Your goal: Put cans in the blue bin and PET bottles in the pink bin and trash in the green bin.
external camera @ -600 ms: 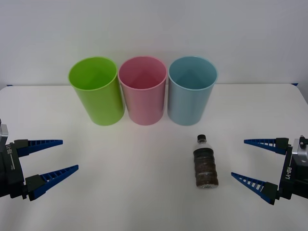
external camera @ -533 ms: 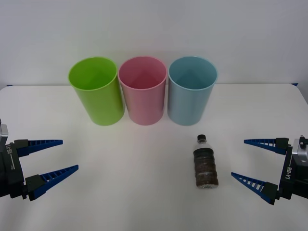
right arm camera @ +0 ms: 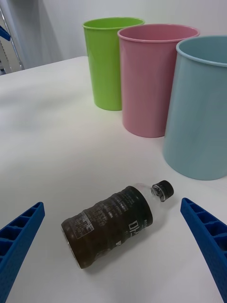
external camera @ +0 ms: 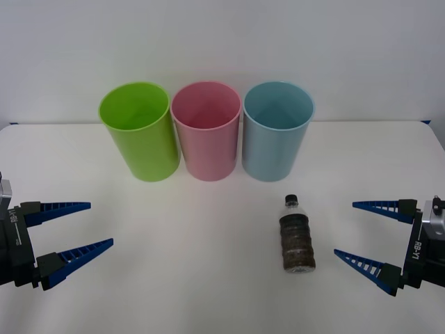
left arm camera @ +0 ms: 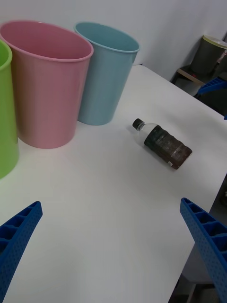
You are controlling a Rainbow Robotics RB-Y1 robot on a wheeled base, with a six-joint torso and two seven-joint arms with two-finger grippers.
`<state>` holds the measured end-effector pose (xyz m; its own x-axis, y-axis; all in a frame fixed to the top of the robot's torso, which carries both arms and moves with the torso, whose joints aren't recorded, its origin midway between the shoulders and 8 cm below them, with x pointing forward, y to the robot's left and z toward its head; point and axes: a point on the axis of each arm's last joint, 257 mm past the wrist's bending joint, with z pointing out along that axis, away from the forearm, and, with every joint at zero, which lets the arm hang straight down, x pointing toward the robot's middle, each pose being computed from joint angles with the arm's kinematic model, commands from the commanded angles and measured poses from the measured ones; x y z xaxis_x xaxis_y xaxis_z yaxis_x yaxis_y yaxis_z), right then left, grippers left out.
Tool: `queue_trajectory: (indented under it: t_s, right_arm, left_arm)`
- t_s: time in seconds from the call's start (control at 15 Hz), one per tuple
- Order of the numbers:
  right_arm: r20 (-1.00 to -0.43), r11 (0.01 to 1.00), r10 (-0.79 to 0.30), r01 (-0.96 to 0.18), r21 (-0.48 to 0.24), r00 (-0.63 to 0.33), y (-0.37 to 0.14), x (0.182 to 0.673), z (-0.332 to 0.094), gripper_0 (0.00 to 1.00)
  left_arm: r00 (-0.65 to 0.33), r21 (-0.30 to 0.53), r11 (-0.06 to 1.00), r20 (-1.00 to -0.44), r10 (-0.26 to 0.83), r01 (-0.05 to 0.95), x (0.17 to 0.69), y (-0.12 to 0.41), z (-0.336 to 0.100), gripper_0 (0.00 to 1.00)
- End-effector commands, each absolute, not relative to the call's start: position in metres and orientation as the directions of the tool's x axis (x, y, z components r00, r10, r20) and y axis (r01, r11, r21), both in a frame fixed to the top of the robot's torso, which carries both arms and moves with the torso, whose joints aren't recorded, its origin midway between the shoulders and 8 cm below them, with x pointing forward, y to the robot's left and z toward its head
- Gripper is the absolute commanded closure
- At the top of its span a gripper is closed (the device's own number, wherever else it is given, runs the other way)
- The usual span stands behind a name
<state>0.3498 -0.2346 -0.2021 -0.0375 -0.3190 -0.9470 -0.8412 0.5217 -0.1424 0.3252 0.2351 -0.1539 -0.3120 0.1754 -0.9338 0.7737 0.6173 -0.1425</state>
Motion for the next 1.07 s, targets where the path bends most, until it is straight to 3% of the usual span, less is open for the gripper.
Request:
queue_trajectory:
  t_s: [0.07,1.07]
  right_arm:
    - [-0.947,0.522,-0.319,-0.841,-0.142,-0.038,-0.2346,0.3498,-0.2021,0.00]
    - [-0.947,0.522,-0.319,-0.841,-0.142,-0.038,-0.2346,0.3498,-0.2021,0.00]
  left_arm:
    - [-0.312,-0.143,0.617,-0.934,0.175,0.774,0.3252,0.2351,-0.1539,0.00]
    - [-0.312,-0.143,0.617,-0.934,0.175,0.774,0.3252,0.2351,-0.1539,0.00]
